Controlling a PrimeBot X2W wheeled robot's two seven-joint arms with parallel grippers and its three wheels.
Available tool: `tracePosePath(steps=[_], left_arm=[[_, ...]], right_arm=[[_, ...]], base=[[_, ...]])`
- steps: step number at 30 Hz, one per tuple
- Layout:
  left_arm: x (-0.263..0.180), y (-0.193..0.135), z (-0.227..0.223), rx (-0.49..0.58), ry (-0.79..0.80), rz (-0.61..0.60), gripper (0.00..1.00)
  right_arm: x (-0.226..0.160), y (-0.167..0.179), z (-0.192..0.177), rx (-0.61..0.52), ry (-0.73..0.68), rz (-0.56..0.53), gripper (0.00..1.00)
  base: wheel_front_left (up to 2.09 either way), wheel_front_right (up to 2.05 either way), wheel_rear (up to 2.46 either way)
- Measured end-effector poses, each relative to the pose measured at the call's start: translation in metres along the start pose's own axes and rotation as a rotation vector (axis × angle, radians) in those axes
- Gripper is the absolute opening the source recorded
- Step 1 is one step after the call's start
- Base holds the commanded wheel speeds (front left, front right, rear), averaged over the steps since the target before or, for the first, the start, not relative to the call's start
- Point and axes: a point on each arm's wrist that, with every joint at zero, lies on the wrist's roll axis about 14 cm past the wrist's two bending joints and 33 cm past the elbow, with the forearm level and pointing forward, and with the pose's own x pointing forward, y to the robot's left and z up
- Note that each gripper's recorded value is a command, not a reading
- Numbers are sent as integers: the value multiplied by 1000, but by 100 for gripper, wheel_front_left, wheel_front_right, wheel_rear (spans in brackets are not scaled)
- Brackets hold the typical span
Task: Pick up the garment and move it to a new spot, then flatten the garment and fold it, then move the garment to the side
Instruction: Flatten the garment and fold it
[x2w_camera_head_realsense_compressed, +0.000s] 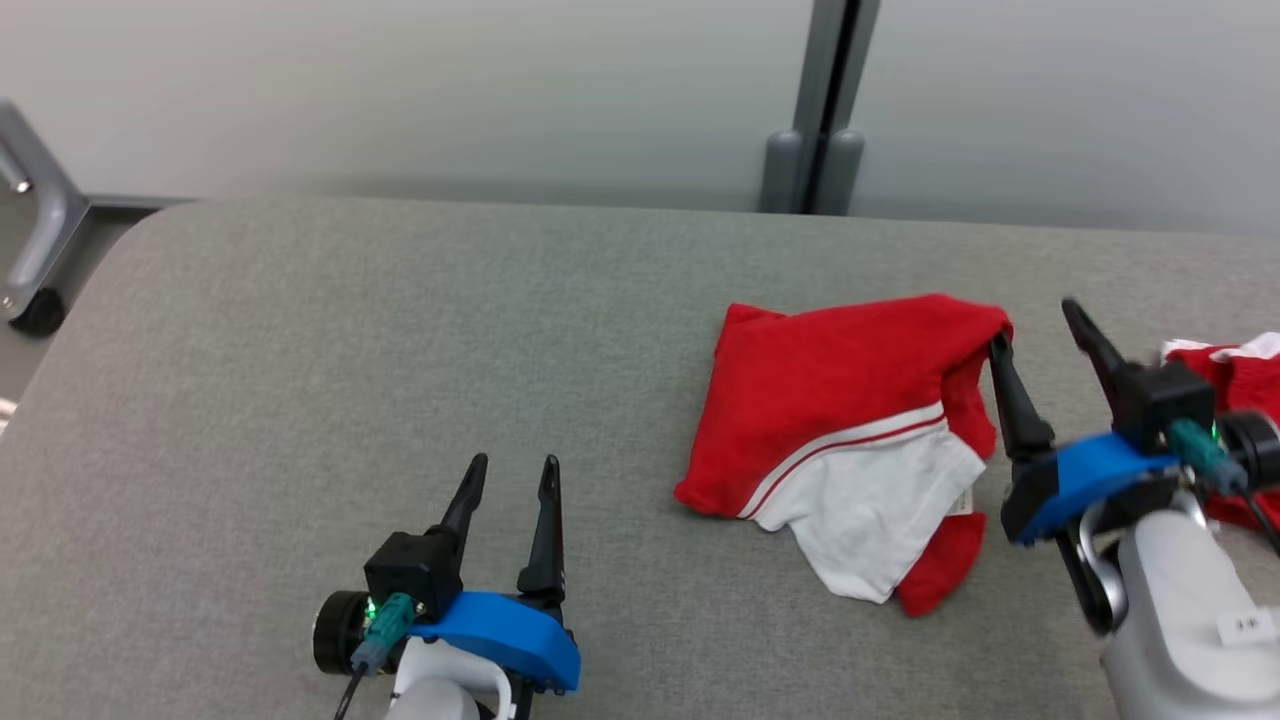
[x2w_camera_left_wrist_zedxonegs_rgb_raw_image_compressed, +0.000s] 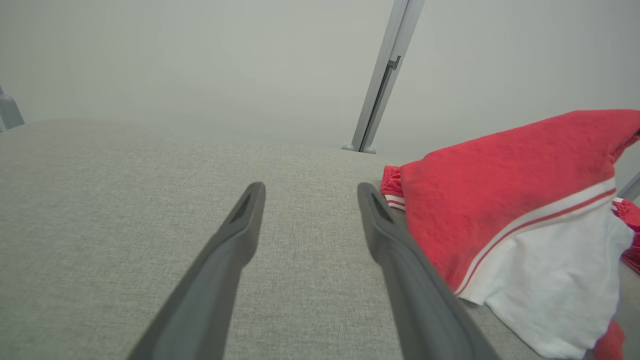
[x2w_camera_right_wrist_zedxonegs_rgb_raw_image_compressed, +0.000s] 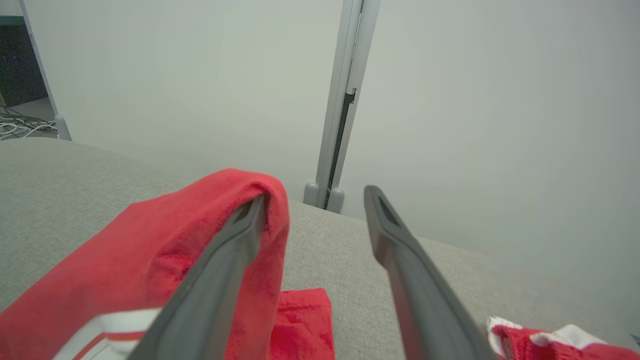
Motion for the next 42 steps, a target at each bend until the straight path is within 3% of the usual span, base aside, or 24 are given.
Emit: tracePosePath(steps=[11, 23, 35, 36, 37, 38, 42], left_arm=[[-4, -44, -23, -8, 78, -134, 100], [-3, -91, -96, -31, 415, -300, 100], [29, -95, -111, -72, 454, -284, 100], [31, -97, -107, -82, 436, -291, 44], [33, -99, -104, -92, 421, -297, 12], [35, -102, -101, -103, 407, -303, 0], [34, -108, -90, -114, 365, -321, 0]], right_arm=[[-74, -15, -26, 75, 60, -132, 100], [-95, -33, -3, 66, -19, -216, 100], [-113, -51, -15, 119, -1, -287, 100], [-113, -52, -15, 118, -2, -291, 100], [-114, -53, -15, 119, -3, -295, 100], [-114, -55, -15, 120, -4, -298, 100], [-115, -56, -15, 131, -13, -304, 100]], base=[[0, 0, 0], [0, 0, 0], [0, 0, 0], [0, 0, 0], [0, 0, 0], [0, 0, 0], [0, 0, 0]])
